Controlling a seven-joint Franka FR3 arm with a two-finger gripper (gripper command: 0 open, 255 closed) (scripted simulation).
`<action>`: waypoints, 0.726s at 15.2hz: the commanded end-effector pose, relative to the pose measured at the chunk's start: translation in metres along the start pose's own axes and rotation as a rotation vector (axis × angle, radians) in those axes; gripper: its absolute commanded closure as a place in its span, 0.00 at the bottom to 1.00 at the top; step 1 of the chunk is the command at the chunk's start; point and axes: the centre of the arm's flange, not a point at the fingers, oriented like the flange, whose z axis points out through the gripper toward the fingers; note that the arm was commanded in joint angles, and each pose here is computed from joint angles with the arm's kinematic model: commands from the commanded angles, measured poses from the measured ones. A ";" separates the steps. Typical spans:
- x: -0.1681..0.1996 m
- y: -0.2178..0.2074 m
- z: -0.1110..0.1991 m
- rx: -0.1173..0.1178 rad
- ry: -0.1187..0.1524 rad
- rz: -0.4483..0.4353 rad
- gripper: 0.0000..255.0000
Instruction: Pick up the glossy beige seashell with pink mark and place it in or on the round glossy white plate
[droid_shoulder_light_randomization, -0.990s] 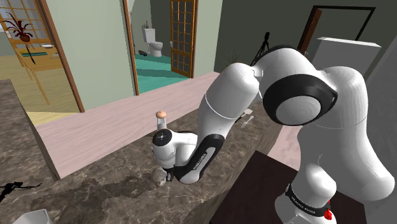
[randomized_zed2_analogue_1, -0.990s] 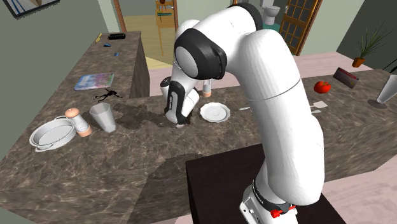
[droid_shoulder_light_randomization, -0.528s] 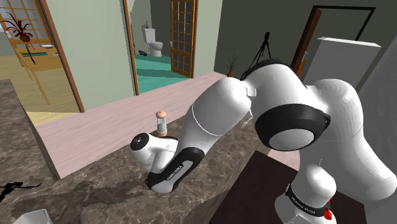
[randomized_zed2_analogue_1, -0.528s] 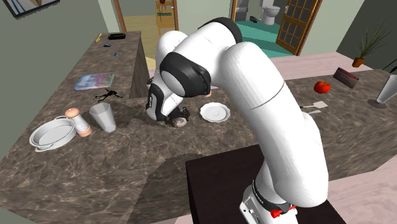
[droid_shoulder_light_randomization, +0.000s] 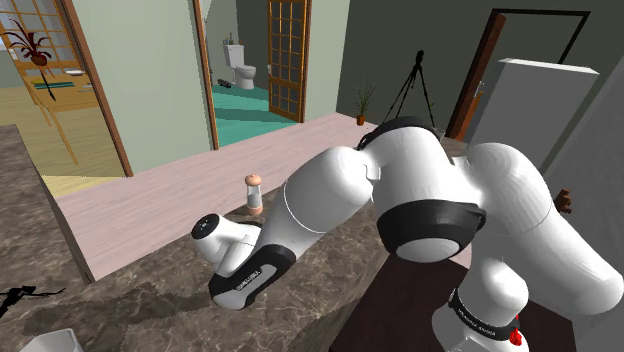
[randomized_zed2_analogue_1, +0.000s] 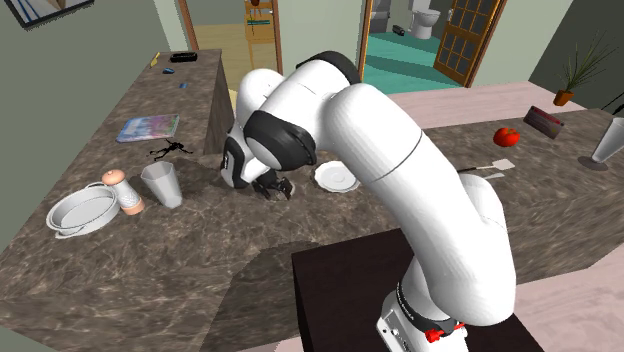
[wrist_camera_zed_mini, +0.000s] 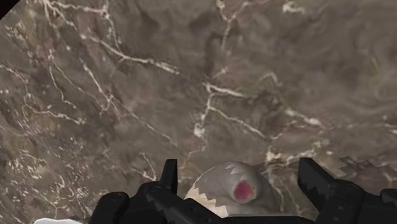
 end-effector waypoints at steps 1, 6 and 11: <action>0.001 0.000 0.013 0.000 0.000 0.002 0.00; 0.001 0.000 0.013 0.000 0.000 0.002 0.00; 0.001 0.000 0.013 0.000 0.000 0.002 1.00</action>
